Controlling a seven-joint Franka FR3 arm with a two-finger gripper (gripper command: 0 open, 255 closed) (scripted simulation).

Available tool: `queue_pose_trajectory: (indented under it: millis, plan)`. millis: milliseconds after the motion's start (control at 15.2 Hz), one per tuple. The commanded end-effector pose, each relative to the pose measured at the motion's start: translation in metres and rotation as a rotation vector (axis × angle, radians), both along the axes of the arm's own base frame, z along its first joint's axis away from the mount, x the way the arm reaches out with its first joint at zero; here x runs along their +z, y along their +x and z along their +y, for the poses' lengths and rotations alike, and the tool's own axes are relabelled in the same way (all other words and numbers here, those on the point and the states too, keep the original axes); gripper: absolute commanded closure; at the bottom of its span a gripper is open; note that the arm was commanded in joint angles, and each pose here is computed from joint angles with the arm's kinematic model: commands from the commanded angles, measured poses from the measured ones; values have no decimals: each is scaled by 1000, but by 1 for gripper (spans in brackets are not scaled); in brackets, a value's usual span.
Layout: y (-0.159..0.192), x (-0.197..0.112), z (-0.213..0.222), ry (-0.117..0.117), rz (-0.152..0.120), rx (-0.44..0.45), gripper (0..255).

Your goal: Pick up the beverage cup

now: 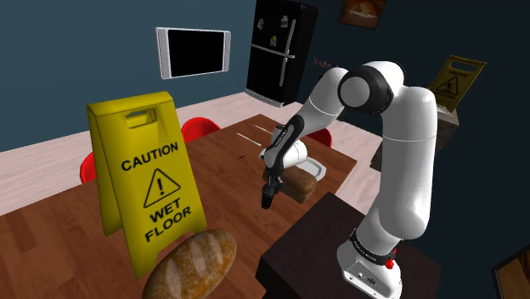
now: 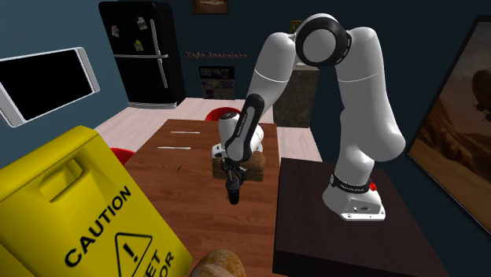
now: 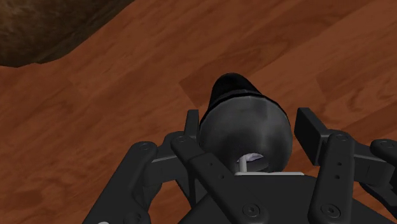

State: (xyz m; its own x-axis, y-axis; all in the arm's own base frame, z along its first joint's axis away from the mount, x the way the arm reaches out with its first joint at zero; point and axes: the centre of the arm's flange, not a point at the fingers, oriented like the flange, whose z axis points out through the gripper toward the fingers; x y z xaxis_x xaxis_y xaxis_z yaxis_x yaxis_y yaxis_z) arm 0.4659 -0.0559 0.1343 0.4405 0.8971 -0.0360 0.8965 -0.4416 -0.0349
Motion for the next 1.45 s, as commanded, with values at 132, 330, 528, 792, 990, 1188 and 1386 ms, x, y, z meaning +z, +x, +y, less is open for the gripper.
queue_pose_trajectory:
  millis: [132,330,528,792,990,1188,1386]
  plan:
    - [0,-1,0,-1,1,0,255]
    - [-1,4,1,-1,1,0,255]
    - [-1,20,1,-1,1,0,255]
    - [-1,41,1,-1,1,0,255]
    - [-1,57,1,-1,1,0,255]
    - [-1,73,1,-1,1,0,255]
    - [-1,79,1,-1,1,0,255]
